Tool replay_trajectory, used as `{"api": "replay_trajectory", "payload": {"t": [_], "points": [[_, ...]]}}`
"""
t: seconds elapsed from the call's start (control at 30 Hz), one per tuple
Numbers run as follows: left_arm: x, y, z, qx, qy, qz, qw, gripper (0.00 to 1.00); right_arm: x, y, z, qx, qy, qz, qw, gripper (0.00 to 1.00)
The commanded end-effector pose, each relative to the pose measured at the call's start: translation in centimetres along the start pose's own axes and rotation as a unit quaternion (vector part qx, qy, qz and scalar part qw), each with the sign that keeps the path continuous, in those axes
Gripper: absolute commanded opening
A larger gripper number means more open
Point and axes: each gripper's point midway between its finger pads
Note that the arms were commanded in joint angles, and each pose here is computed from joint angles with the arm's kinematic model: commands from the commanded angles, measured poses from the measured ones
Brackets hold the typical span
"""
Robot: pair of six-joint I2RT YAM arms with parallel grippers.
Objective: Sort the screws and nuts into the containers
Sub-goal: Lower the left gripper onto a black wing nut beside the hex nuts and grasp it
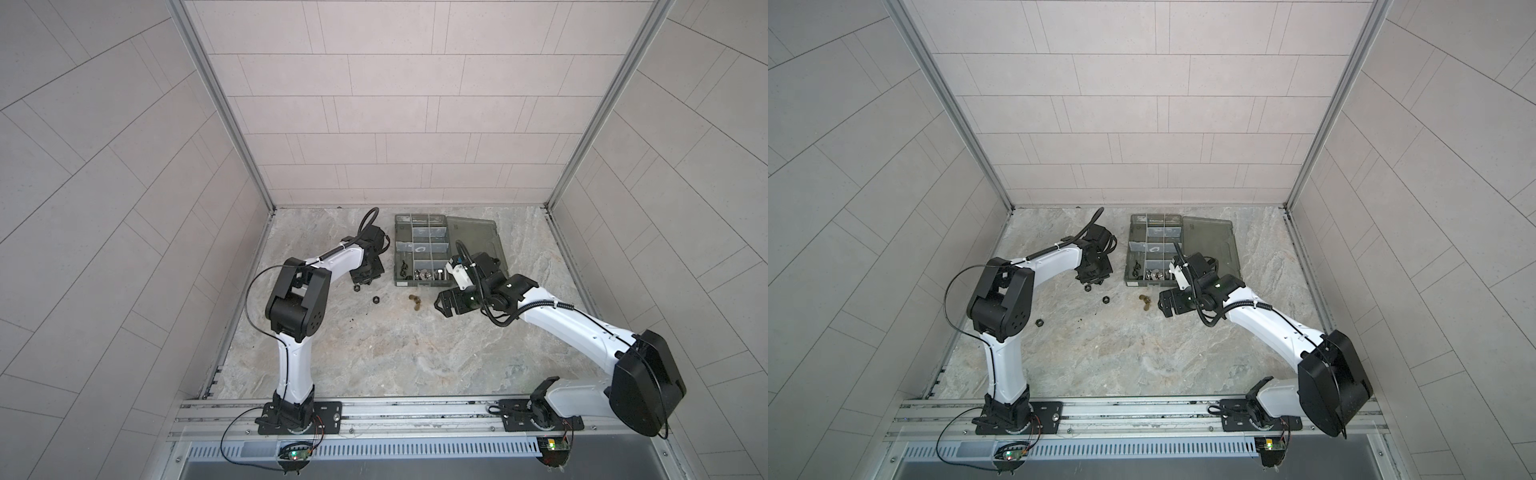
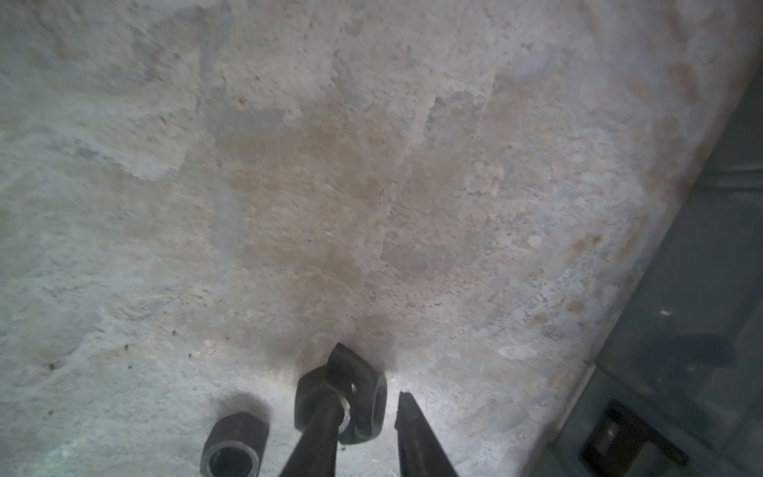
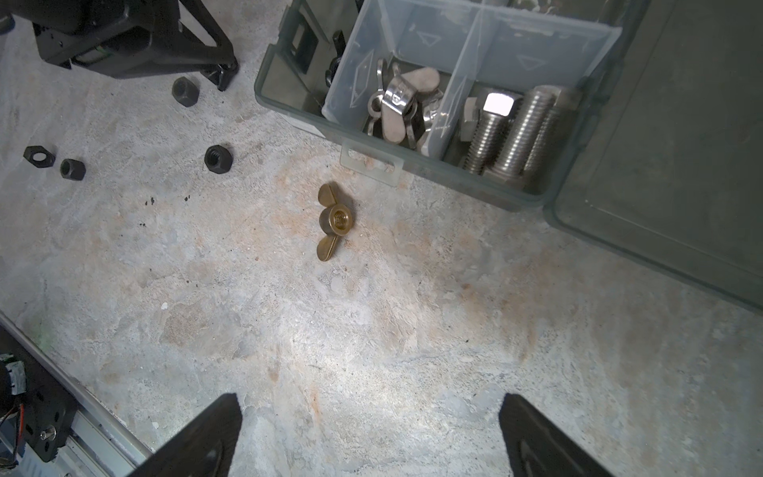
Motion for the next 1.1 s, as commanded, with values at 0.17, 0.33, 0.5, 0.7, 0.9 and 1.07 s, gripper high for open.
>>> {"api": "replay_trajectory", "payload": {"t": [0.17,0.33,0.5,0.7,0.9,1.07], "points": [[-1.0,1.1,-0.6,0.026,0.020,-0.006,0.999,0.29,0.2,-0.1,1.2,-0.001,-0.012,0.005,1.000,0.99],[-1.7,2.7,0.0,0.053,0.020,-0.018,0.998,0.29,0.2,0.0,1.4,0.001,-0.015,0.006,1.000,0.99],[-2.5,4.2,0.6,0.065,0.016,-0.014,0.998,0.29,0.2,0.0,1.3,0.002,-0.015,0.003,1.000,0.99],[-3.0,5.4,1.0,0.068,0.015,-0.005,0.998,0.29,0.1,0.0,1.7,0.005,-0.019,0.002,1.000,0.99],[-2.3,5.3,2.8,0.057,-0.004,-0.005,0.998,0.33,0.1,0.1,1.8,0.006,-0.021,0.002,1.000,0.99],[-1.5,4.5,4.1,0.045,-0.017,-0.005,0.999,0.36,0.2,0.2,1.9,0.009,-0.023,-0.001,1.000,0.99]]}}
Point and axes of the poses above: each gripper's point midway between its finger pads, its own z axis back along the fingers, its own y axis along the line the jaws close on, x = y × z, and after that the axes turned 11 degrees about -z, right-handed
